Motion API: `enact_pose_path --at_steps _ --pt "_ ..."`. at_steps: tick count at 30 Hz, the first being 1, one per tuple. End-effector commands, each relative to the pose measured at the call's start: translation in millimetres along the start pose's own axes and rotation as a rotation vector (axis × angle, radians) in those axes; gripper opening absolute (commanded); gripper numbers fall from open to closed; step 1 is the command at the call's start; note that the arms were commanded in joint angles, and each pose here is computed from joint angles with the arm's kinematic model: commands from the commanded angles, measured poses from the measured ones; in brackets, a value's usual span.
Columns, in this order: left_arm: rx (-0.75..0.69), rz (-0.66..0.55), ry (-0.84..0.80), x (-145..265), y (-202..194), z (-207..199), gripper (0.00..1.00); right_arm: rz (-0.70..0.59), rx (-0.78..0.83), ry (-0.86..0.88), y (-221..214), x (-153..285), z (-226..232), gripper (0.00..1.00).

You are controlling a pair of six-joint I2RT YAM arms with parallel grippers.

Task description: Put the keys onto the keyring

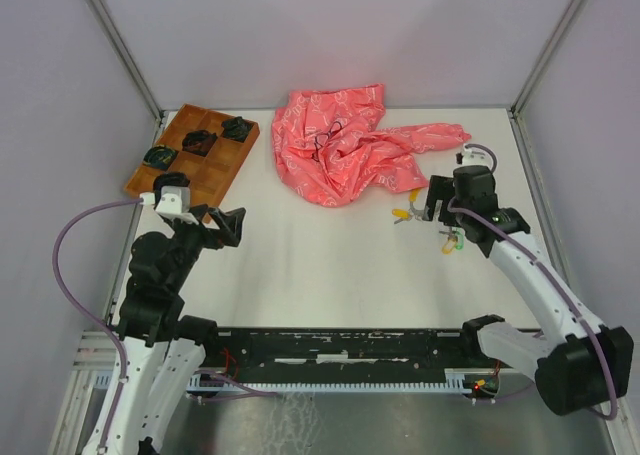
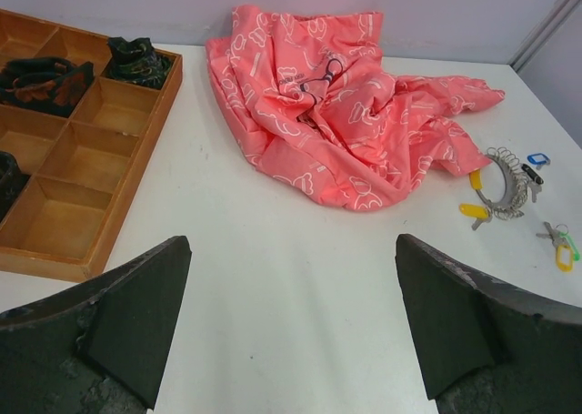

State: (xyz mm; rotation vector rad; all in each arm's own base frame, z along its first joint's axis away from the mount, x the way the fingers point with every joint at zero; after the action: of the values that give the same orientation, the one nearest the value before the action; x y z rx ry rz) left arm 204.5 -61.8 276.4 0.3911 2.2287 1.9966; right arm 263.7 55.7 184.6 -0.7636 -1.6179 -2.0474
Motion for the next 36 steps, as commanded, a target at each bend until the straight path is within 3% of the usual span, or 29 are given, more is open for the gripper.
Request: enact_pose_path --at_steps 1,9,21,26,32,36 --pt "-0.062 -0.039 -0.025 -1.5 6.6 -2.1 1.00 -0.017 -0.112 -0.025 16.3 -41.8 0.9 0.92" --pt "-0.066 -0.022 -0.044 -4.3 3.1 -4.7 1.00 0.078 -0.240 -0.085 14.3 -119.6 -12.7 0.83" --pt "-0.070 0.024 -0.062 -11.7 -5.5 -7.1 0.99 0.155 -0.297 -0.177 -2.2 -184.8 -26.7 0.67" --pt "-0.067 0.033 -0.078 -13.8 -7.0 -9.4 0.99 0.197 -0.303 -0.188 -15.2 -187.0 -28.6 0.55" --pt "-0.063 0.043 -0.104 -15.1 -8.8 -13.0 0.99 0.258 -0.272 -0.157 -41.9 -166.9 -22.7 0.33" --pt "-0.055 0.065 -0.144 -17.1 -13.0 -18.5 0.99 0.272 -0.262 -0.124 -56.5 -146.2 -16.3 0.27"
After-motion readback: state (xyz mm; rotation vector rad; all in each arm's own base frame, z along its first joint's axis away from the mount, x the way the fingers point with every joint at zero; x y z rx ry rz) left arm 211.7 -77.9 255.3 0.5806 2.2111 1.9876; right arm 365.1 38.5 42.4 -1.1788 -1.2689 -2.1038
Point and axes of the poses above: each gripper's point midway between its finger pads, its own x axis back along the fingers, its own z axis along the line the jaws close on, y = z × x, the point moved 3 cm from there along x, back along the fingers, and after that the axes turned 6 degrees about -x, right-handed, at the moved point
